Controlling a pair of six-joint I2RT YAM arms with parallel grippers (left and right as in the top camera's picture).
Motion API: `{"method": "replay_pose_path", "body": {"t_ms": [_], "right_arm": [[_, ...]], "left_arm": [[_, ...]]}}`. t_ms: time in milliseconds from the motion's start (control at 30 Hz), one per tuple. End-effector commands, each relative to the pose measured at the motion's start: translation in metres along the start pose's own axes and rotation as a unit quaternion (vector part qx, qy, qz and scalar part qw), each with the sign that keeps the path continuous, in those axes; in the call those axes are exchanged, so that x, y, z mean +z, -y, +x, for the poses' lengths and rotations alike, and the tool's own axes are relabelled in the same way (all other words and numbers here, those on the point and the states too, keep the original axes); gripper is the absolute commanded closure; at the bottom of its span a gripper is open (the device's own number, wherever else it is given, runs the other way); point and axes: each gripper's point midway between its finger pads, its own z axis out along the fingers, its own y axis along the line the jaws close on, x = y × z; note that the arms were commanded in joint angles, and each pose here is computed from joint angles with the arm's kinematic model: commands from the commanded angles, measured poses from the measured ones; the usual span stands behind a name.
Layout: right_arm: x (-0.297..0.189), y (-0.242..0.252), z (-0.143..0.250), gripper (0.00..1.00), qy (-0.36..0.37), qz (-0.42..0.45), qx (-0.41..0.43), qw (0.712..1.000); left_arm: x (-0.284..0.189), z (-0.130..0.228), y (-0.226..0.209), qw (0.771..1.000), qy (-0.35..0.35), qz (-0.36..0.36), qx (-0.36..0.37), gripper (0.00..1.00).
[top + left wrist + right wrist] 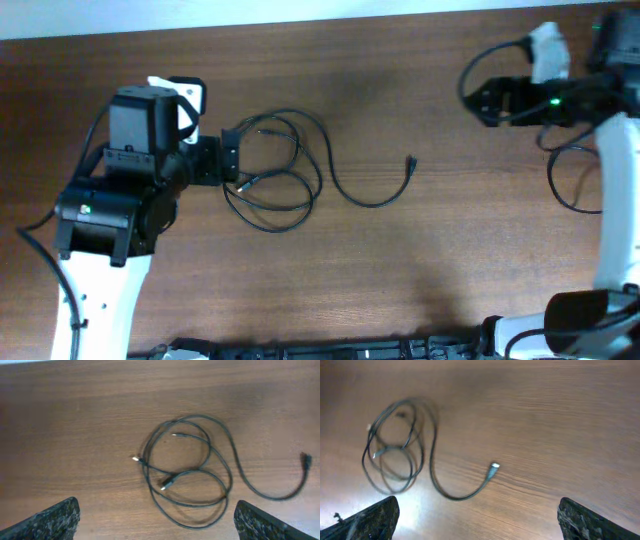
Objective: Untangle cables
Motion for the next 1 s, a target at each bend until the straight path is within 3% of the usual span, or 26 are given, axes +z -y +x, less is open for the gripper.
{"method": "replay_pose_path", "body": {"t_ms": [0, 167, 300, 533, 700, 967], "right_arm": [[0.035, -0.038, 0.004, 0.01, -0.04, -0.044, -0.083, 0.995], [0.078, -0.092, 0.023, 0.01, -0.1, -0.093, -0.136, 0.981], [0.113, -0.136, 0.046, 0.01, -0.149, -0.129, -0.181, 0.964], [0.166, -0.213, 0.091, 0.01, -0.202, -0.182, -0.268, 0.924], [0.207, -0.274, 0.131, 0.01, -0.21, -0.222, -0.341, 0.889], [0.241, -0.317, 0.182, 0.0, -0.234, -0.249, -0.391, 0.855]], "left_arm": [[-0.005, -0.001, -0.032, 0.998, 0.008, -0.038, -0.043, 0.01], [-0.006, 0.002, -0.063, 0.995, 0.005, -0.071, -0.075, 0.01], [0.006, 0.007, -0.075, 0.996, -0.022, -0.081, -0.026, 0.01], [0.026, 0.02, -0.103, 0.99, -0.063, -0.104, -0.068, 0.01], [0.023, 0.031, -0.121, 0.985, -0.08, -0.122, -0.091, 0.01], [0.021, 0.044, -0.119, 0.983, -0.105, -0.117, -0.094, 0.01]]}}
